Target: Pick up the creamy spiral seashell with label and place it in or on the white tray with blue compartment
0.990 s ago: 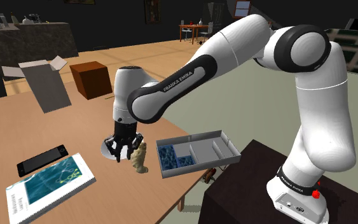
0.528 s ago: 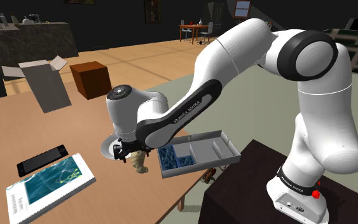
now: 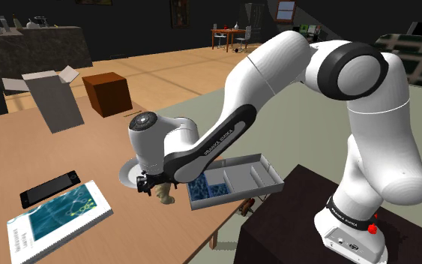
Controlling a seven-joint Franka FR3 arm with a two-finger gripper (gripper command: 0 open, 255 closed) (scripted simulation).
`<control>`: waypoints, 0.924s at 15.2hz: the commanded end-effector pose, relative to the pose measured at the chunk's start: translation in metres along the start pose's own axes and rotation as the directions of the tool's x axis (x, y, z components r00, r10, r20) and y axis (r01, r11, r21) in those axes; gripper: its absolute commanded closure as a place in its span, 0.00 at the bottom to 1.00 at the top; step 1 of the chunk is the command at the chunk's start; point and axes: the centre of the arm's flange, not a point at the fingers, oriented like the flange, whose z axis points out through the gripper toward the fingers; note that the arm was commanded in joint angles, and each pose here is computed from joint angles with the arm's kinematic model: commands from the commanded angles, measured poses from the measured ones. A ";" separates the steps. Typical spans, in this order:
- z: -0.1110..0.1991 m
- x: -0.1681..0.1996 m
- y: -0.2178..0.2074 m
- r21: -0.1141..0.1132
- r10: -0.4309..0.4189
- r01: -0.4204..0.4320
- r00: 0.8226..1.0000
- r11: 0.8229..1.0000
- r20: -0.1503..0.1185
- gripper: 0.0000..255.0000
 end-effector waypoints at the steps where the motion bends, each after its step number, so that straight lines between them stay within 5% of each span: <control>1: 0.001 0.000 0.000 0.000 0.000 0.000 1.000 1.000 0.000 0.00; 5: 0.001 0.000 0.000 0.000 0.000 0.000 1.000 1.000 0.000 0.00; 6: 0.001 0.000 0.000 0.000 0.000 0.000 1.000 1.000 0.000 1.00; 14: 0.001 0.000 0.000 0.000 0.000 0.000 1.000 1.000 0.000 1.00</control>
